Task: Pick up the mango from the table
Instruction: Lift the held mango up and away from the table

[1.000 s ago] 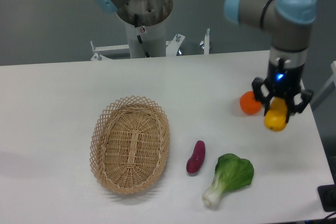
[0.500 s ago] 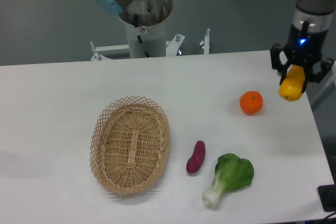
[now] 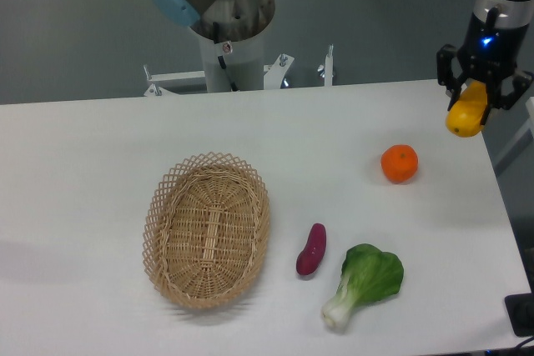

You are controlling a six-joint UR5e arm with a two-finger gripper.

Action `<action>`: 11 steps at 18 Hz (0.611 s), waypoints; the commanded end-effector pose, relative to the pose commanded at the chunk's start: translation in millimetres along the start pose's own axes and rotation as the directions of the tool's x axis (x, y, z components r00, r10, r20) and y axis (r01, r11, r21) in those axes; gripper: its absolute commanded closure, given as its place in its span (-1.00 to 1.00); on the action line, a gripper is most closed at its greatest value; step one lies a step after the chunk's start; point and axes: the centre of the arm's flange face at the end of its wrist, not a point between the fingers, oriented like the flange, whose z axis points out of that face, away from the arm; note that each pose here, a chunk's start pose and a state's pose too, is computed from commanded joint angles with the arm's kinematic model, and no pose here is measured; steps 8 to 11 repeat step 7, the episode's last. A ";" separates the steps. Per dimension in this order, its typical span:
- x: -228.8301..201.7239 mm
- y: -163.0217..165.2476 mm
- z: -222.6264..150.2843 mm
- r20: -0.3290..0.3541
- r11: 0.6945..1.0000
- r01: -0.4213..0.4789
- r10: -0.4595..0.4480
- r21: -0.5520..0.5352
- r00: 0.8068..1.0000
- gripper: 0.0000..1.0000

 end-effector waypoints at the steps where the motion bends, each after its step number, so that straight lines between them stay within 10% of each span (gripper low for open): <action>1: 0.0 0.0 0.0 0.000 1.000 0.000 0.000 0.000 1.000 -0.09; 11: 0.8 -3.6 1.1 0.000 1.000 -0.006 0.006 0.001 1.000 -0.12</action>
